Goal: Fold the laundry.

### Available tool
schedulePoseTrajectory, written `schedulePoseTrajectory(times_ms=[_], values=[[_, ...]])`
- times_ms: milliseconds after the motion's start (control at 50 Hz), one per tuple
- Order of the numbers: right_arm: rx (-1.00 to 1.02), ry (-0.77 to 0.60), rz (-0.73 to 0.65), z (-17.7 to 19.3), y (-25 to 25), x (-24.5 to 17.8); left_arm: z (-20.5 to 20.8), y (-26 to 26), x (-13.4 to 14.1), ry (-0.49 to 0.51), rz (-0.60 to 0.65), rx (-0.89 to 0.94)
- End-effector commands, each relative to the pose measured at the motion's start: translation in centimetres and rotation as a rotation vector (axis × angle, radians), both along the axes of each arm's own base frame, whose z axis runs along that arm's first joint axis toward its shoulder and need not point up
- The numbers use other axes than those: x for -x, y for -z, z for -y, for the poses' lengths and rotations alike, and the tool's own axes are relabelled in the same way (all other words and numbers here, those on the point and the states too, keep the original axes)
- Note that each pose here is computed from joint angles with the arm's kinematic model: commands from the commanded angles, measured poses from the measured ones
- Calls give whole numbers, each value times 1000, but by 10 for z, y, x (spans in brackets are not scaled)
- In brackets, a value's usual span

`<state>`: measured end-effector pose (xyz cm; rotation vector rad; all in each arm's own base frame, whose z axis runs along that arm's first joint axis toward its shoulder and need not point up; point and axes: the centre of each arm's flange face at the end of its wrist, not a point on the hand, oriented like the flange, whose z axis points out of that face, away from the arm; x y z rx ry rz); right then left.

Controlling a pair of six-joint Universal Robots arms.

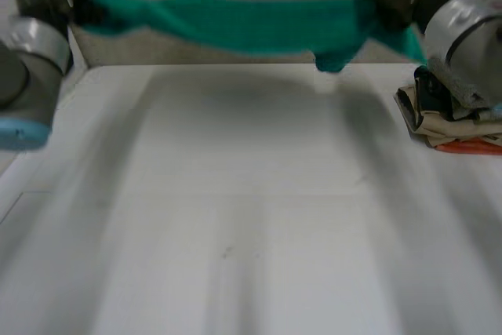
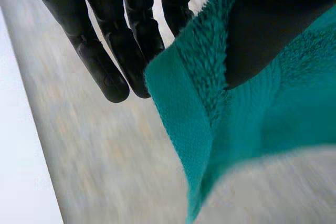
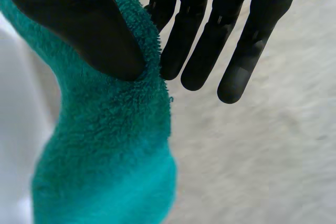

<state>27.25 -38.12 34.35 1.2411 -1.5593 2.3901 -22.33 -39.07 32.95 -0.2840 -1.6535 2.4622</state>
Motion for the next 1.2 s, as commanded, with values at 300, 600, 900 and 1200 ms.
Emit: schedulePoseTrajectory(times_ms=[300, 600, 900, 1200], values=[[-503, -7, -404, -17, 206, -12, -21, 173, -13, -18, 375, -491], [-601, 179, 92, -33, 146, 40, -31, 130, -19, -11, 336, -412], [-885, 172, 11, -58, 192, 67, -35, 115, -15, 8, 309, -380], [-735, 147, -105, -25, 216, 61, -36, 116, -13, 12, 310, -379]])
